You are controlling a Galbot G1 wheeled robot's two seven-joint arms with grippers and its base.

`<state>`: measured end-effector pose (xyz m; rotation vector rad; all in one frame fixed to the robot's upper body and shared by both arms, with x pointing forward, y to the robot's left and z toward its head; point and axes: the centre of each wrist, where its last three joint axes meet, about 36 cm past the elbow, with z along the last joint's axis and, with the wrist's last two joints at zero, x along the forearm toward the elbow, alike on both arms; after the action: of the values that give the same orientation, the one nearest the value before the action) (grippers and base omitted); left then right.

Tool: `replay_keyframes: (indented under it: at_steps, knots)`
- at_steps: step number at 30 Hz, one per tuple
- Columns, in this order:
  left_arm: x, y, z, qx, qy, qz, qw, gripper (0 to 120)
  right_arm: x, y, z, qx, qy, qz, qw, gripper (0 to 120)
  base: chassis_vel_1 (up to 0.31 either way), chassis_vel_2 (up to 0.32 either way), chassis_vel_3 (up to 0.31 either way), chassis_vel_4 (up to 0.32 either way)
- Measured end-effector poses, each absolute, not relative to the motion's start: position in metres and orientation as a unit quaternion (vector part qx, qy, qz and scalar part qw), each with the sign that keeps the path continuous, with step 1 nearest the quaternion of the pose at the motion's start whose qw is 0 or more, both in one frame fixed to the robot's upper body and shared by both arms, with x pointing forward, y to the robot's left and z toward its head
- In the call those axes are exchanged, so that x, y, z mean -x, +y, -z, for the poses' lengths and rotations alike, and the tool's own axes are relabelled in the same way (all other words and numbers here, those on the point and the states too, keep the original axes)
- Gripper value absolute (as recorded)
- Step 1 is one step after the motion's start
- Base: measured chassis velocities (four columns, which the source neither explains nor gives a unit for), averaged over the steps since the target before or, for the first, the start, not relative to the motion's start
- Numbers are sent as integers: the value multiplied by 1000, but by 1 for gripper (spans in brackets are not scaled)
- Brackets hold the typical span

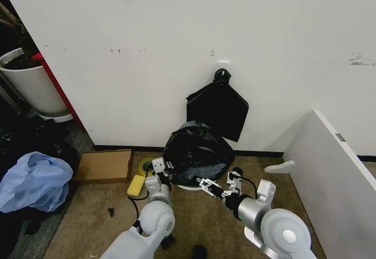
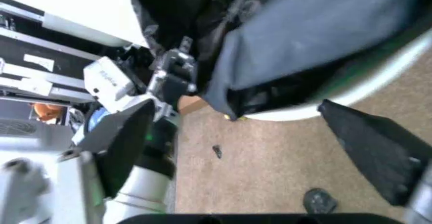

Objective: Place the garbage bag over the trash bin.

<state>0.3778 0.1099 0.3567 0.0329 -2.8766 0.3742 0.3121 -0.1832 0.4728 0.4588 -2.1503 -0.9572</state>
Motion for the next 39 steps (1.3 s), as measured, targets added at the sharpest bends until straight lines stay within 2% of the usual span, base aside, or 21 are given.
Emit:
replay_keyframes:
  at_steps: [2, 6, 7, 8, 11, 12, 13, 14, 20, 21, 22, 23, 34, 39]
  knots:
    - [-375, 105, -355, -6, -984, -128, 123, 0, -315, -179, -470, -181, -834, 378, 360, 77, 0, 0, 0, 0]
    - [-372, 100, -354, 0, -984, -126, 126, 0, -320, -177, -463, -170, -837, 377, 359, 64, 0, 0, 0, 0]
    - [-370, 100, -354, 1, -984, -124, 126, 0, -322, -177, -461, -165, -839, 375, 359, 57, 0, 0, 0, 0]
    - [-370, 100, -354, 1, -984, -124, 126, 0, -322, -177, -461, -165, -839, 375, 359, 57, 0, 0, 0, 0]
    - [-367, 101, -354, 1, -984, -123, 128, 0, -323, -178, -458, -159, -843, 370, 356, 44, 0, 0, 0, 0]
    - [-367, 101, -354, 1, -984, -123, 128, 0, -323, -178, -458, -159, -843, 370, 356, 44, 0, 0, 0, 0]
    - [-365, 102, -355, 1, -984, -123, 128, 0, -321, -177, -457, -159, -847, 365, 353, 36, 0, 0, 0, 0]
    - [-365, 102, -355, 1, -984, -123, 128, 0, -321, -177, -457, -159, -847, 365, 353, 36, 0, 0, 0, 0]
    - [-362, 104, -355, -4, -984, -120, 129, 0, -318, -177, -456, -161, -854, 353, 347, 14, 0, 0, 0, 0]
    - [-362, 105, -355, -6, -984, -120, 129, 0, -316, -176, -455, -161, -855, 349, 348, 7, 0, 0, 0, 0]
    - [-362, 105, -355, -6, -984, -120, 129, 0, -316, -176, -455, -161, -855, 349, 348, 7, 0, 0, 0, 0]
    - [-362, 107, -355, -8, -984, -119, 129, 0, -315, -176, -454, -161, -857, 345, 348, 1, 0, 0, 0, 0]
    - [-371, 116, -363, -28, -981, -139, 130, 0, -305, -169, -454, -174, -859, 325, 356, 0, 0, 0, 0, 0]
    - [-375, 115, -379, -37, -970, -186, 149, 0, -296, -162, -436, -175, -865, 287, 374, 0, 0, 0, 0, 0]
